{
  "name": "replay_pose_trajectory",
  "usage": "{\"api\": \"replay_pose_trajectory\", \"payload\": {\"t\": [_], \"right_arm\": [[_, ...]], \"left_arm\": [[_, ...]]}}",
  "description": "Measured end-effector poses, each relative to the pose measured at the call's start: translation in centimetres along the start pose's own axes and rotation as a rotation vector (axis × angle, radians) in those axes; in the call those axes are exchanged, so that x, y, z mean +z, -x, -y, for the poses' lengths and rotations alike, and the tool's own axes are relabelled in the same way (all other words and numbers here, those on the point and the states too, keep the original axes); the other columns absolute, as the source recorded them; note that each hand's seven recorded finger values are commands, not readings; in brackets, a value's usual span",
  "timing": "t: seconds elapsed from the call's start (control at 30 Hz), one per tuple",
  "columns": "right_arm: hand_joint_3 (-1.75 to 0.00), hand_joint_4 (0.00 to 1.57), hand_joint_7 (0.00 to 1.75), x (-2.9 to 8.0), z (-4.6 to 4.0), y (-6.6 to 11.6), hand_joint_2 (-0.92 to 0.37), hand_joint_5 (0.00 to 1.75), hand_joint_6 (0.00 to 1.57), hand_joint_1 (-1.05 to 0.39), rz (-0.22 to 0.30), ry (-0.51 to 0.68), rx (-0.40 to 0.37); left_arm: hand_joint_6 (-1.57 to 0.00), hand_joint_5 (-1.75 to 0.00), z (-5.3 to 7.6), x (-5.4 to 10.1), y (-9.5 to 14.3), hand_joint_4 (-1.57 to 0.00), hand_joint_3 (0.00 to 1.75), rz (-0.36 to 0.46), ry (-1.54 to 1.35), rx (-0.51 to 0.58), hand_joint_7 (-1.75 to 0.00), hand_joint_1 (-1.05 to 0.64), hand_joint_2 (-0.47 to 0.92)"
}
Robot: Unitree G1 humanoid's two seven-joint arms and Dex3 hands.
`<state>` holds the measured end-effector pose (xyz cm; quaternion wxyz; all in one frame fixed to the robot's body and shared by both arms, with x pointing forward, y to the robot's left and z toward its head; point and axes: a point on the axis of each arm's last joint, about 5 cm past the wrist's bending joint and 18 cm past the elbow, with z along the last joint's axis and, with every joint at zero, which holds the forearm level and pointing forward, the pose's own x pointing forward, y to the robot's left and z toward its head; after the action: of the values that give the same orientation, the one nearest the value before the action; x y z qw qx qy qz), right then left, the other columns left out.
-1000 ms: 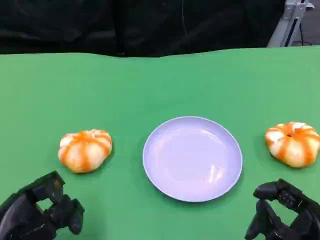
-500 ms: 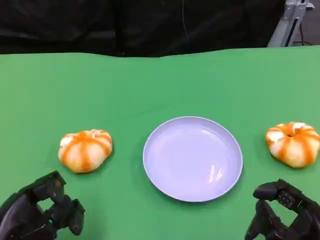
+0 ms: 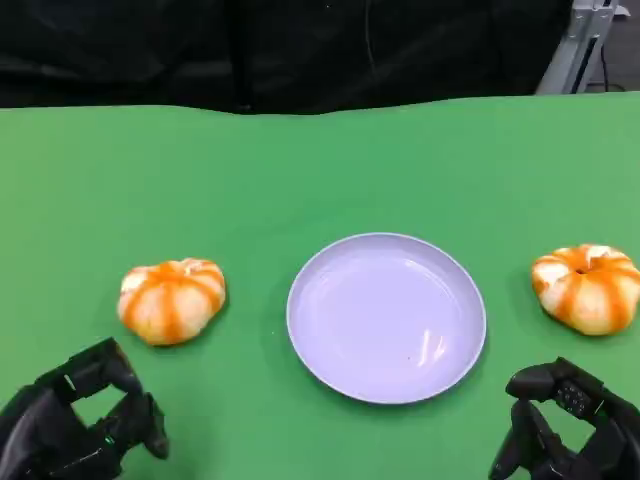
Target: Grasp the bread from the table and place it into the plate.
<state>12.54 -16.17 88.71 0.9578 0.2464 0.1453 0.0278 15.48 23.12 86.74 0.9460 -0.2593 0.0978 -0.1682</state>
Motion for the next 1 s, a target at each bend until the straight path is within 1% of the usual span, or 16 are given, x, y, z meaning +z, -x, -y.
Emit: {"api": "replay_pose_trajectory", "payload": {"t": [0.03, 0.07, 0.1, 0.13, 0.17, 0.2, 0.27, 0.3, 0.37, 0.47, 0.57, 0.67, 0.77, 0.83, 1.0], "right_arm": [[-1.08, 0.96, 1.3, 0.0, -0.01, 0.0, -0.53, 1.53, 0.89, -0.16, 0.0, 0.0, -0.002], [-1.08, 0.96, 1.31, 0.0, -0.03, 0.0, -0.52, 1.53, 0.89, -0.16, 0.001, -0.001, -0.004], [-1.08, 0.96, 1.31, 0.0, -0.08, -0.1, -0.52, 1.53, 0.89, -0.17, 0.002, -0.001, -0.007], [-1.08, 0.96, 1.31, 0.0, -0.12, -0.1, -0.52, 1.53, 0.89, -0.17, 0.003, 0.0, -0.009], [-1.08, 0.96, 1.31, 0.1, -0.16, -0.2, -0.52, 1.52, 0.89, -0.17, 0.003, 0.003, -0.011], [-1.08, 0.96, 1.31, 0.1, -0.18, -0.2, -0.52, 1.53, 0.88, -0.17, 0.003, 0.005, -0.014], [-1.08, 0.96, 1.32, 0.1, -0.19, -0.2, -0.52, 1.54, 0.88, -0.17, 0.004, 0.006, -0.016], [-1.08, 0.95, 1.32, 0.1, -0.18, -0.3, -0.52, 1.54, 0.88, -0.17, 0.004, 0.007, -0.017], [-1.08, 0.95, 1.32, 0.1, -0.19, -0.3, -0.52, 1.55, 0.87, -0.17, 0.004, 0.009, -0.022], [-1.09, 0.94, 1.32, 0.1, -0.22, -0.3, -0.52, 1.56, 0.87, -0.17, 0.002, 0.017, -0.033], [-1.1, 0.93, 1.34, 0.1, -0.28, -0.4, -0.52, 1.58, 0.86, -0.17, 0.002, 0.017, -0.033], [-1.11, 0.92, 1.36, 0.1, -0.31, -0.4, -0.52, 1.6, 0.85, -0.17, 0.001, 0.017, -0.035], [-1.11, 0.92, 1.36, 0.1, -0.36, -0.4, -0.52, 1.6, 0.85, -0.17, -0.001, 0.017, -0.033], [-1.1, 0.91, 1.36, 0.1, -0.36, -0.4, -0.52, 1.6, 0.84, -0.16, -0.003, 0.016, -0.033], [-1.08, 0.91, 1.35, 0.0, -0.33, -0.4, -0.53, 1.59, 0.84, -0.17, -0.004, 0.011, -0.031]], "left_arm": [[-0.63, -0.69, 0.1, 0.1, -0.1, -0.46, 0.35, 0.003, -0.061, 0.009, -0.3, -0.41, 0.88], [-0.63, -0.58, 0.2, 0.2, -0.1, -0.45, 0.31, 0.01, -0.14, 0.017, -0.2, -0.46, 0.9], [-0.6, -0.43, 0.4, 0.4, -0.2, -0.42, 0.32, 0.022, -0.228, 0.024, -0.11, -0.56, 0.91], [-0.58, -0.35, 0.5, 0.7, -0.3, -0.41, 0.36, 0.033, -0.32, 0.029, -0.06, -0.61, 0.92], [-0.57, -0.31, 0.7, 1.0, -0.3, -0.41, 0.37, 0.042, -0.415, 0.033, -0.04, -0.64, 0.92], [-0.53, -0.25, 0.8, 1.2, -0.4, -0.38, 0.41, 0.048, -0.512, 0.036, -0.02, -0.68, 0.92], [-0.5, -0.21, 1.1, 1.9, -0.4, -0.35, 0.42, 0.053, -0.717, 0.034, 0.0, -0.7, 0.92], [-0.48, -0.17, 1.2, 2.2, -0.5, -0.31, 0.41, 0.06, -0.797, 0.022, 0.0, -0.73, 0.92], [-0.46, -0.13, 1.6, 2.7, -0.8, -0.28, 0.38, 0.061, -0.957, -0.001, 0.0, -0.74, 0.92], [-0.48, -0.1, 2.3, 4.1, -1.6, -0.29, 0.29, 0.033, -1.222, -0.025, -0.01, -0.8, 0.92], [-0.51, -0.09, 3.1, 5.3, -3.0, -0.3, 0.21, 0.059, -1.409, -0.026, -0.02, -0.81, 0.92], [-0.52, -0.08, 3.6, 5.6, -4.4, -0.32, 0.19, 0.069, -1.531, -0.042, -0.02, -0.85, 0.92], [-0.51, -0.05, 3.6, 5.8, -5.8, -0.3, 0.21, 0.046, -1.711, -0.041, -0.01, -0.89, 0.92], [-0.51, -0.04, 3.6, 5.9, -6.7, -0.29, 0.19, 0.031, -1.821, -0.038, 0.0, -0.88, 0.92], [-0.52, -0.04, 3.6, 5.6, -8.4, -0.32, 0.15, 0.0, -1.918, -0.043, -0.01, -0.86, 0.92]]}}
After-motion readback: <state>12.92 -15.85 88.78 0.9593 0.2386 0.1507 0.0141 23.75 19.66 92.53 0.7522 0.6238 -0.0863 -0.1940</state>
